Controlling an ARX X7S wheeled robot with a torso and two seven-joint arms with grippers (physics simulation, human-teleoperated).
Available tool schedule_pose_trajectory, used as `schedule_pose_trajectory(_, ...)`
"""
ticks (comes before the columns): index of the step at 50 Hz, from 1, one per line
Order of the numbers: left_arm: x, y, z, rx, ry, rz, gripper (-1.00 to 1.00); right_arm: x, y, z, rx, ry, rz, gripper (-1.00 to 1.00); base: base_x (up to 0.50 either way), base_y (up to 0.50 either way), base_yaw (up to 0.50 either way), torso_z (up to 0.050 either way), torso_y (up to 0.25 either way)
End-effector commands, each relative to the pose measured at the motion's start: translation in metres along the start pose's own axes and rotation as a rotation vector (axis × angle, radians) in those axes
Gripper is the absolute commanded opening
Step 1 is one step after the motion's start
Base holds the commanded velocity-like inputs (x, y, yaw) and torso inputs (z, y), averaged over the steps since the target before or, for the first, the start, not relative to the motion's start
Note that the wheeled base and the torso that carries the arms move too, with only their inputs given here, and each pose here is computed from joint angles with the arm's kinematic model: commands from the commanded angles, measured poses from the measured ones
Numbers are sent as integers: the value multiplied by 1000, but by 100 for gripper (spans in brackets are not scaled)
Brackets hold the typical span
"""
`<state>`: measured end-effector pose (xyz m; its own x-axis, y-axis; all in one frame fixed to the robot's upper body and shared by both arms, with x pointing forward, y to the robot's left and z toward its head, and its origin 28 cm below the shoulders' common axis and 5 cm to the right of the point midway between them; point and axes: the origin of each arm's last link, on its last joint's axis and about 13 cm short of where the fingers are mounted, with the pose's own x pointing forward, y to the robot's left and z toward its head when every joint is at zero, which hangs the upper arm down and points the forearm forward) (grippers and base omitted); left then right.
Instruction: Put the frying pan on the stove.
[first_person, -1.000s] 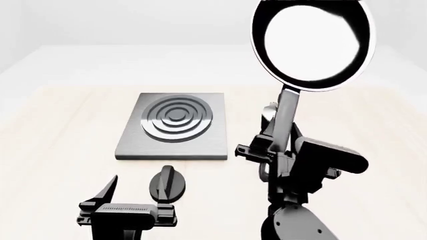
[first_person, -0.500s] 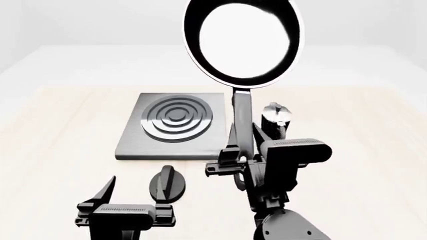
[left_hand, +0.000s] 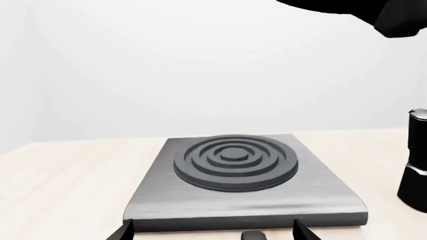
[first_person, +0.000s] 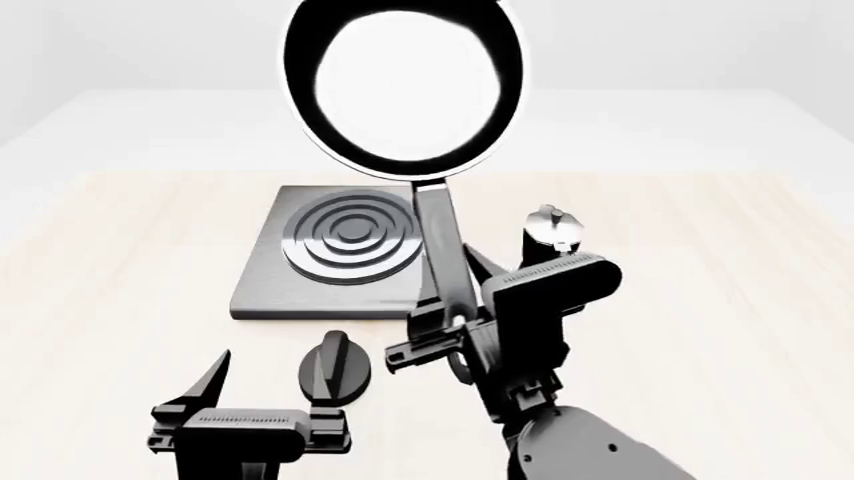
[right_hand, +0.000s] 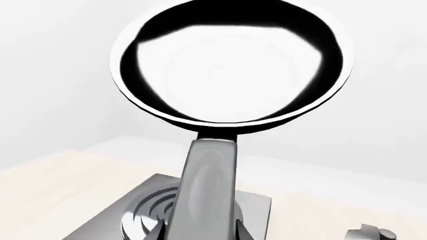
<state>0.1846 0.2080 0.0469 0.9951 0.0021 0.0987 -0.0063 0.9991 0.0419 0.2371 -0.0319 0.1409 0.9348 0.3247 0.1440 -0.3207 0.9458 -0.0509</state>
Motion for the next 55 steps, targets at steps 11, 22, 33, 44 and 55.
schedule_pose_trajectory(11,-3,0,5,-1,-10,-6,100,13,-6,26,-97,-29,111,-100,0,0,0,1,2)
schedule_pose_trajectory(22,-3,2,4,0,-8,7,100,23,-9,22,-95,34,158,-100,0,0,0,0,2)
schedule_pose_trajectory(33,-4,2,5,-1,-12,7,100,27,-12,18,-107,84,174,-100,0,0,0,1,2)
schedule_pose_trajectory(44,-4,2,5,-1,-14,10,100,34,-15,11,-115,129,179,-100,0,0,0,1,2)
schedule_pose_trajectory(55,-3,3,6,-1,-15,11,100,41,-18,12,-143,156,178,-100,0,0,0,0,2)
